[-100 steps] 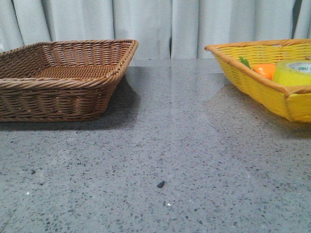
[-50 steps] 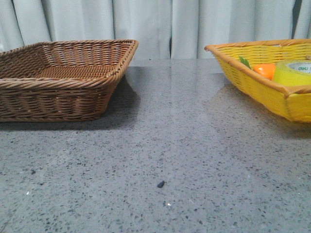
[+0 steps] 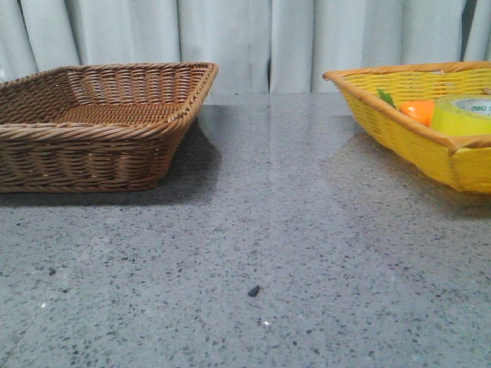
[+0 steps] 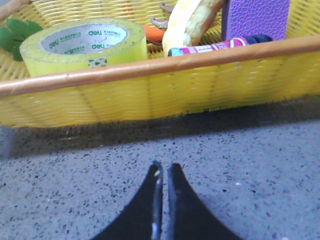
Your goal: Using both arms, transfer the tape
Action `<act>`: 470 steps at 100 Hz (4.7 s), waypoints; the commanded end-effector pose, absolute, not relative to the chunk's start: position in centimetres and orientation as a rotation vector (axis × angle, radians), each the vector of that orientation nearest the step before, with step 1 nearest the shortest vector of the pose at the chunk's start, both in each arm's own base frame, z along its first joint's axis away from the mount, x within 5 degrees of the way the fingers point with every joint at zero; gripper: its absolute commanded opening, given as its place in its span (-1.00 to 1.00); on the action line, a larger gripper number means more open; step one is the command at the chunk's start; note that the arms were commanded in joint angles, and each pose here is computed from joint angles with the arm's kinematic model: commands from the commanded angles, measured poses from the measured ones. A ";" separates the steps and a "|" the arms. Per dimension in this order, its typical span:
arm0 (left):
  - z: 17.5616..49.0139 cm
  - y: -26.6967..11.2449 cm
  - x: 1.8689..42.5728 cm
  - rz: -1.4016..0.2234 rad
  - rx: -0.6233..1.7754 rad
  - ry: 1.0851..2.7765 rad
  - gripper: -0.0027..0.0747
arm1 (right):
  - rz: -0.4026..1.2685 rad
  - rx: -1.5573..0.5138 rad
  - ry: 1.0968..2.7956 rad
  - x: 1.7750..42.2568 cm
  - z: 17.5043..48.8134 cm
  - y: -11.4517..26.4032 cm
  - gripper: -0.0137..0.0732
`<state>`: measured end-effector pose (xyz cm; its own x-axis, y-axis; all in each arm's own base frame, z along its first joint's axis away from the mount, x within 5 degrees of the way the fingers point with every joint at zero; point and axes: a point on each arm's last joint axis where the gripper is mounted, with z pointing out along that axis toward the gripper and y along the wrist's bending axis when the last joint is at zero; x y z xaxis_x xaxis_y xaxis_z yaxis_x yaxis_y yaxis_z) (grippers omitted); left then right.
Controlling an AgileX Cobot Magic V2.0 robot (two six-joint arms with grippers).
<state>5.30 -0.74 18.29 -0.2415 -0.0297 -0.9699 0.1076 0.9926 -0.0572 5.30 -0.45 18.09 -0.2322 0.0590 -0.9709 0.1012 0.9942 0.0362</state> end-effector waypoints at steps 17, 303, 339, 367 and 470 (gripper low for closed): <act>18.6 -0.7 5.3 -0.138 0.039 1.735 -0.99 | -0.044 0.119 1.793 5.3 17.6 -0.5 -0.86; 31.8 -0.6 6.9 -0.086 0.056 1.360 -0.99 | 0.108 -0.269 2.612 29.7 32.8 6.3 0.25; 31.8 -0.6 6.9 -0.086 0.056 1.360 -0.99 | 0.092 -0.281 2.736 32.1 29.3 6.8 0.22; 31.8 -0.6 6.9 -0.086 0.056 1.360 -0.99 | 0.091 -0.282 2.748 32.1 29.0 6.8 -0.64; 32.0 -0.6 6.8 -0.086 0.054 1.330 -0.99 | 0.291 -0.759 2.548 28.7 39.8 19.0 -0.84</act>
<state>6.91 -0.66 30.20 0.1398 -0.0076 -0.9901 0.0943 0.9955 0.0057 29.73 18.07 38.67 -0.7723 -0.4255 -0.4717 -0.5187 0.8511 0.0814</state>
